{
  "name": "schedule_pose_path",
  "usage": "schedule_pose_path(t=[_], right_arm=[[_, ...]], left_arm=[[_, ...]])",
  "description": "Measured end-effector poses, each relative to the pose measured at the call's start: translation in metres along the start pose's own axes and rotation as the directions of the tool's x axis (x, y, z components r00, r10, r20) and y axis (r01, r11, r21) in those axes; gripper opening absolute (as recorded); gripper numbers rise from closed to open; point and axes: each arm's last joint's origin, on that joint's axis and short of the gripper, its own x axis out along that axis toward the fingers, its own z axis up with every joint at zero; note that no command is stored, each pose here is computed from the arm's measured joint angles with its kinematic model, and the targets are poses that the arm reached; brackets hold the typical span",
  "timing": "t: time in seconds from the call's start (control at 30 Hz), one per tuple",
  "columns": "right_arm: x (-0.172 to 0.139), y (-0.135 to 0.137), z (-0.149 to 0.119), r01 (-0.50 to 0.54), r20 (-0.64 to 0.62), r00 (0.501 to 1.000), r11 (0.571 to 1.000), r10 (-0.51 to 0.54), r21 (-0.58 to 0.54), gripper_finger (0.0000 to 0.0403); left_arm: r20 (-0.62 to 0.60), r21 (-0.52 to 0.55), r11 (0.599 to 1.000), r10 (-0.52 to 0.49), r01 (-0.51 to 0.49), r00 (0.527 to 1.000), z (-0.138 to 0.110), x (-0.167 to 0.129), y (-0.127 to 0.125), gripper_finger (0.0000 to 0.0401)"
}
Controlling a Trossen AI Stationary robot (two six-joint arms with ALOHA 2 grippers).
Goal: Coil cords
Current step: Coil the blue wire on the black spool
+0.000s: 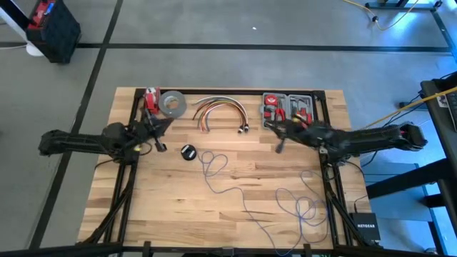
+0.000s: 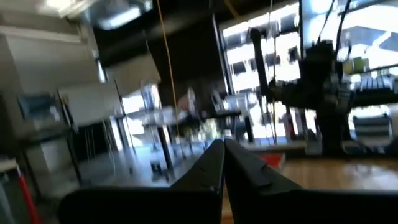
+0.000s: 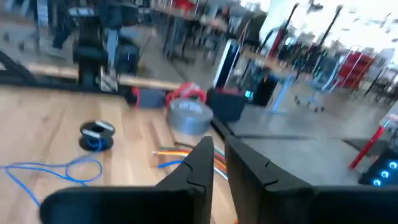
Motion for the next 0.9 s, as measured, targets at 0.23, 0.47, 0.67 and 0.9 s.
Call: schedule_pose_path(t=[0.23, 0.47, 0.67, 0.9], right_arm=[[0.094, 0.017, 0.008, -0.236, -0.101, 0.968, 0.970, 0.230, -0.056, 0.0097], [0.177, 0.049, -0.017, -0.346, -0.207, 0.927, 0.926, 0.313, -0.151, 0.0141], [0.216, 0.068, -0.041, -0.438, -0.238, 0.888, 0.880, 0.393, -0.182, 0.0151], [0.232, 0.078, -0.059, -0.473, -0.254, 0.869, 0.864, 0.425, -0.173, 0.0152]], left_arm=[[-0.296, -0.132, 0.991, -0.007, -0.034, 0.955, -0.023, 0.010, -0.003, 0.0004], [-0.498, -0.259, 0.958, -0.023, -0.124, 0.867, -0.046, 0.007, -0.007, 0.0004], [-0.599, -0.409, 0.886, -0.080, -0.218, 0.797, -0.057, 0.001, -0.009, 0.0004], [-0.751, -0.400, 0.842, -0.074, -0.363, 0.656, -0.076, -0.004, -0.013, 0.0004]])
